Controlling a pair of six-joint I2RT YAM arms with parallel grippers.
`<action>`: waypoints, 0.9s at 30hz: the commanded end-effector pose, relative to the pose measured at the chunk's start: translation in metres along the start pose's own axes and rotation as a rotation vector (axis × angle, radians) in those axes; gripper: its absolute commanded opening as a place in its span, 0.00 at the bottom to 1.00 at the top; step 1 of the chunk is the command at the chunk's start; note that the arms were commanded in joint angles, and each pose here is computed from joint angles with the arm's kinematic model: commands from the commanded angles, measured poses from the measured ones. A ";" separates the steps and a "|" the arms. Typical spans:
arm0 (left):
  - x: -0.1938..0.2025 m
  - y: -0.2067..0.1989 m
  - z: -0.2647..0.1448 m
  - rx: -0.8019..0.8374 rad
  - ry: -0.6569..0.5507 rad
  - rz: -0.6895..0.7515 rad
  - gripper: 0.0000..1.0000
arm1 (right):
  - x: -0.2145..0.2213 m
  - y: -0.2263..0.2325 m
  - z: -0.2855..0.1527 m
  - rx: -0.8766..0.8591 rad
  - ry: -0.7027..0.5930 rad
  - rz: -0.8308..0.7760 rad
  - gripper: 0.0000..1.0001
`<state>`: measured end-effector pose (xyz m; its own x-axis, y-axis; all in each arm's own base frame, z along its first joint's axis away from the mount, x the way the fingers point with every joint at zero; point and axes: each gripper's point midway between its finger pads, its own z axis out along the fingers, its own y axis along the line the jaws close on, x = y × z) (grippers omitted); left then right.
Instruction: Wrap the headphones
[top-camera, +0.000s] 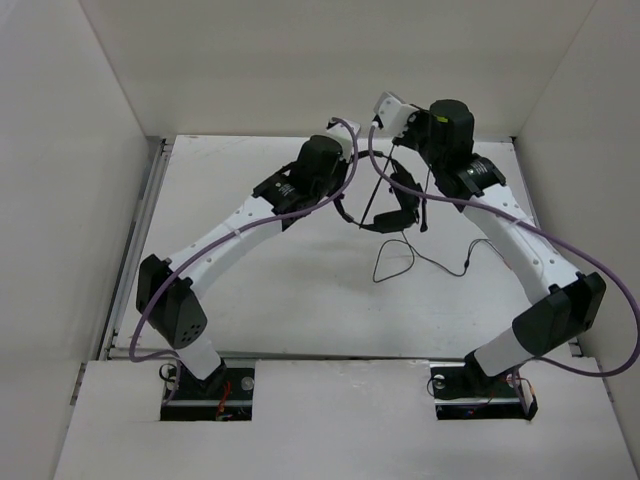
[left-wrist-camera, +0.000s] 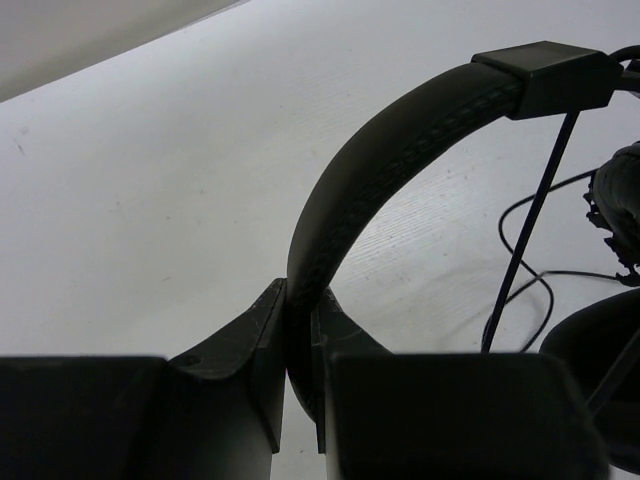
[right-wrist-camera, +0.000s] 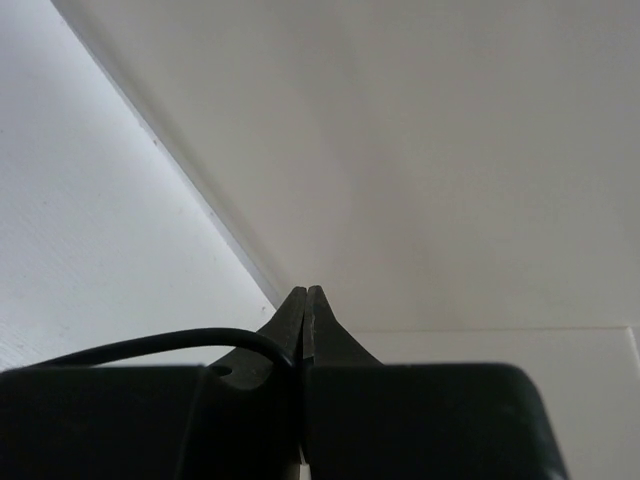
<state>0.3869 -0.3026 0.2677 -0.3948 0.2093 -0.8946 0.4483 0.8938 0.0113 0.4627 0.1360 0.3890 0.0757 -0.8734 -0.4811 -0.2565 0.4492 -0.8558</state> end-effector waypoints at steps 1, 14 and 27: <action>-0.042 -0.009 -0.038 0.067 -0.117 -0.050 0.00 | 0.009 -0.013 -0.002 0.054 -0.026 0.151 0.00; -0.062 -0.054 -0.062 0.235 -0.135 -0.084 0.00 | 0.023 0.029 -0.006 -0.173 -0.095 0.522 0.00; -0.103 -0.069 -0.093 0.328 -0.217 -0.107 0.00 | 0.022 0.069 -0.027 -0.446 -0.187 0.867 0.01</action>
<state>0.3379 -0.3433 0.3277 -0.3826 0.1404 -0.9132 0.6037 0.7862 -0.1321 0.4347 0.1341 0.3127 -0.1578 -0.3295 -0.9309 -0.5839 0.7913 -0.1812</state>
